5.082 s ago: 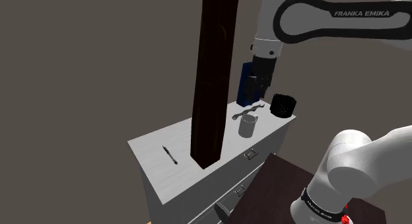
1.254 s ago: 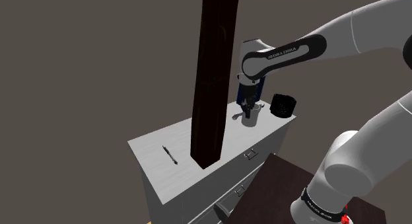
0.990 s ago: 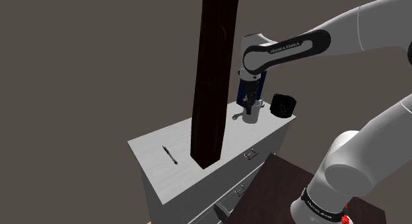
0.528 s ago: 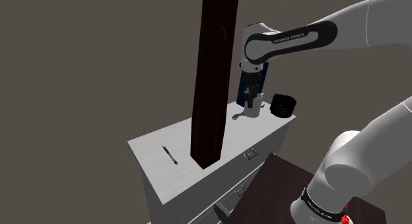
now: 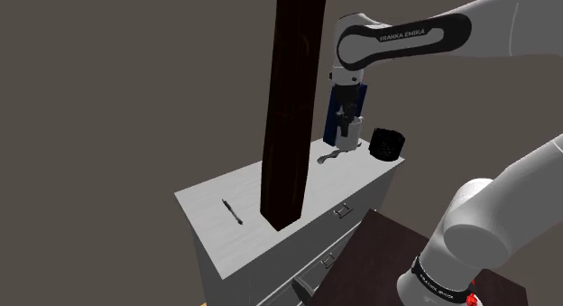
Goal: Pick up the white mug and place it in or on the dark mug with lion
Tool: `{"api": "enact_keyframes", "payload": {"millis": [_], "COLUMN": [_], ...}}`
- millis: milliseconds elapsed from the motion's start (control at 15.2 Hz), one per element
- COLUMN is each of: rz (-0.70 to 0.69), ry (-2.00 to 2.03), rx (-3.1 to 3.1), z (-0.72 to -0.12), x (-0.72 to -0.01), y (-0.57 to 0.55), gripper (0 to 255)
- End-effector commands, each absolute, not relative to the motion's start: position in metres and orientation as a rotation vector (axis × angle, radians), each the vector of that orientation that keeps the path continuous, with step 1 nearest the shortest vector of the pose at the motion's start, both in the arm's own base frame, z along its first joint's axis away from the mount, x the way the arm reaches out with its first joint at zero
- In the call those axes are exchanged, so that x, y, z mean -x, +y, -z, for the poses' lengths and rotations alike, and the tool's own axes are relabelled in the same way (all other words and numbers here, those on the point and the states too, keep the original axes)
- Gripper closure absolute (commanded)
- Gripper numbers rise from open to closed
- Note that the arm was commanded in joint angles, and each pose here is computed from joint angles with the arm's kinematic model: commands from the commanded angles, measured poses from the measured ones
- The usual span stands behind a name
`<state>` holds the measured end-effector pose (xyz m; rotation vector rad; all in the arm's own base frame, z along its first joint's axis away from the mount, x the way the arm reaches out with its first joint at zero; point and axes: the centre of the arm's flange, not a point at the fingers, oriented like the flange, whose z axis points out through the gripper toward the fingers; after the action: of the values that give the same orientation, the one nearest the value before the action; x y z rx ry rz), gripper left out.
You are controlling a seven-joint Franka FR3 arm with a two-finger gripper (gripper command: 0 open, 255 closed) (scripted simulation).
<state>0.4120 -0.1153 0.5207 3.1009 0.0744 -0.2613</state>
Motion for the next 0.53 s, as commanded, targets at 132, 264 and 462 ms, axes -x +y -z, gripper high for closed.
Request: {"api": "enact_keyframes", "payload": {"millis": [132,264,462], "rz": [0.262,0.262,0.262], "ry": [0.075,0.075,0.075], "rx": [-3.101,-3.101,-3.101], "z": [-0.538,-0.54,-0.542], "x": [-0.412,-0.407,-0.4], "y": [-0.115,-0.141,-0.18], "gripper": [255,255,255]}}
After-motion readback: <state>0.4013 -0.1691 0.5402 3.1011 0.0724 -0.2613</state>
